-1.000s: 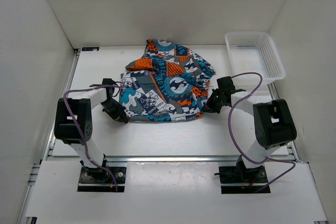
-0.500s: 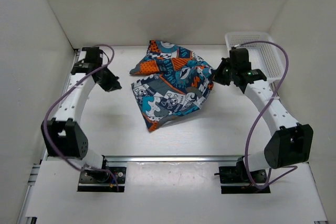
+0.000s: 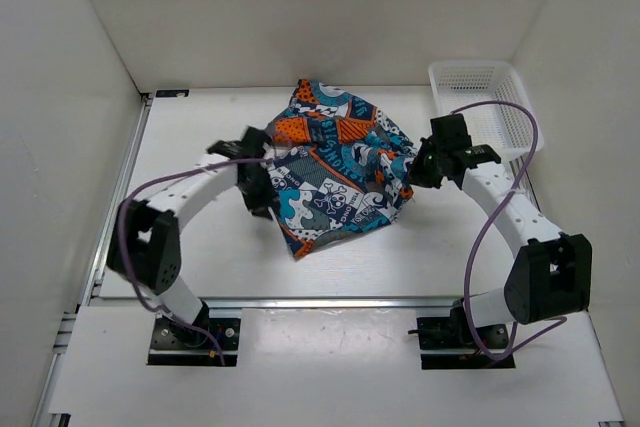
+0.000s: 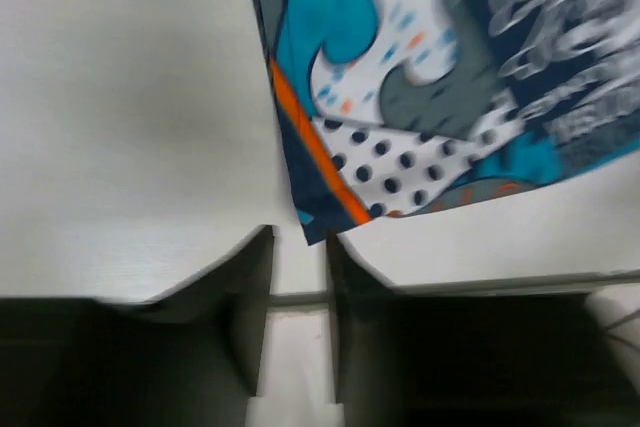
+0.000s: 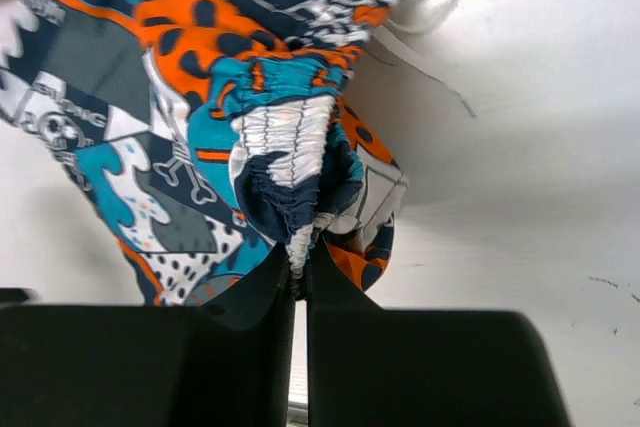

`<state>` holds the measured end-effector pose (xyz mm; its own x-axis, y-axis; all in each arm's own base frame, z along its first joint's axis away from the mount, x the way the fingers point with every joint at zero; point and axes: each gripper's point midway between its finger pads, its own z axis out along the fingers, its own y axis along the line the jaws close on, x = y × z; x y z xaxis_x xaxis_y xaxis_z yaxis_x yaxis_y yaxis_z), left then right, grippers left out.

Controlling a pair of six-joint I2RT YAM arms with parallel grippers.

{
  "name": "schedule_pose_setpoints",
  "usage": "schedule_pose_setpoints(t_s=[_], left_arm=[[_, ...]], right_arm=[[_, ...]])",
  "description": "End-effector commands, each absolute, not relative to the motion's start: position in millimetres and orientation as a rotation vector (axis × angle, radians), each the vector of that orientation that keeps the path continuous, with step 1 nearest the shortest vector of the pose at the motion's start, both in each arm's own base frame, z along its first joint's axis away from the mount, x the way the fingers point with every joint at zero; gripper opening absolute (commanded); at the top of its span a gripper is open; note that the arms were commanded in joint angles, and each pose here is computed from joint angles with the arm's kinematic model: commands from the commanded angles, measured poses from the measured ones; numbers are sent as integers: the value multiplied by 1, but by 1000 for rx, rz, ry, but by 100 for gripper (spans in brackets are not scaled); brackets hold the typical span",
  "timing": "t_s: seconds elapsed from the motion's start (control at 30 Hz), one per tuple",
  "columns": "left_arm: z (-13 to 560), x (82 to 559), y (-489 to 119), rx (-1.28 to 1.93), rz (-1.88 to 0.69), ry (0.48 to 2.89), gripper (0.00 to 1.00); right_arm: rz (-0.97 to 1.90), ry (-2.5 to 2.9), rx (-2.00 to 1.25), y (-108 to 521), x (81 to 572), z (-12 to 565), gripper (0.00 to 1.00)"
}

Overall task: Fold and stack the shorts
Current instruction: Fold the shorts

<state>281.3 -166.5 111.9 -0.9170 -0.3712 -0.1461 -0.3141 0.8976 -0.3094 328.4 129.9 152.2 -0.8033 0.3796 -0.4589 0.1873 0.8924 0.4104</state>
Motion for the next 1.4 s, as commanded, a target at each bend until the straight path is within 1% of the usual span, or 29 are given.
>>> schedule_pose_setpoints(t_s=[0.0,0.03,0.07,0.13,0.17,0.23,0.3,0.33,0.4,0.43,0.5,0.53,0.57,0.63,0.67,0.7,0.77,0.8,0.83,1.0,1.1,1.27,1.37], left_arm=[[88,249,-191,-427,-404,2961,43],[83,244,-196,-423,-416,2979,51],[77,235,-199,-389,-407,3001,55],[74,227,-212,-357,-455,3024,69],[67,222,-217,-334,-458,3044,80],[54,209,-234,-286,-463,3099,85],[43,202,-246,-241,-445,3129,85],[34,205,-249,-246,-424,3147,83],[26,206,-250,-255,-384,3159,75],[19,214,-250,-257,-343,3143,64],[16,228,-247,-287,-311,3119,51],[13,230,-243,-289,-300,3125,39],[14,236,-240,-306,-296,3109,11],[18,241,-234,-325,-298,3101,10],[34,252,-232,-334,-324,3039,10],[41,249,-227,-337,-299,3037,10],[71,262,-220,-333,-297,2945,10],[78,261,-216,-335,-281,2937,10],[89,272,-214,-348,-308,2901,10],[94,293,-203,-358,-252,2896,10],[96,294,-201,-361,-226,2898,10],[117,289,-194,-357,-249,2869,10],[126,275,-186,-357,-250,2867,10]], right_arm=[[441,2513,406,126,327,145,0],[437,2524,409,125,324,141,0],[437,2524,409,125,324,141,0],[425,2532,411,121,323,137,0],[425,2532,411,121,323,137,0],[425,2532,411,121,323,135,0],[429,2523,409,122,325,136,0],[429,2523,409,122,325,136,0],[440,2526,405,123,324,136,0],[440,2526,405,123,324,136,0],[440,2526,405,123,324,136,0],[437,2523,417,120,323,136,0],[433,2524,403,119,323,136,0],[444,2527,399,121,322,136,0],[436,2525,397,117,323,136,0],[432,2534,399,117,321,135,0],[432,2526,385,117,323,138,0],[432,2526,385,117,323,138,0],[432,2526,385,117,323,138,0],[448,2518,380,120,328,143,0],[448,2518,379,120,331,143,0],[444,2515,391,117,332,143,0],[444,2515,391,117,332,143,0]])
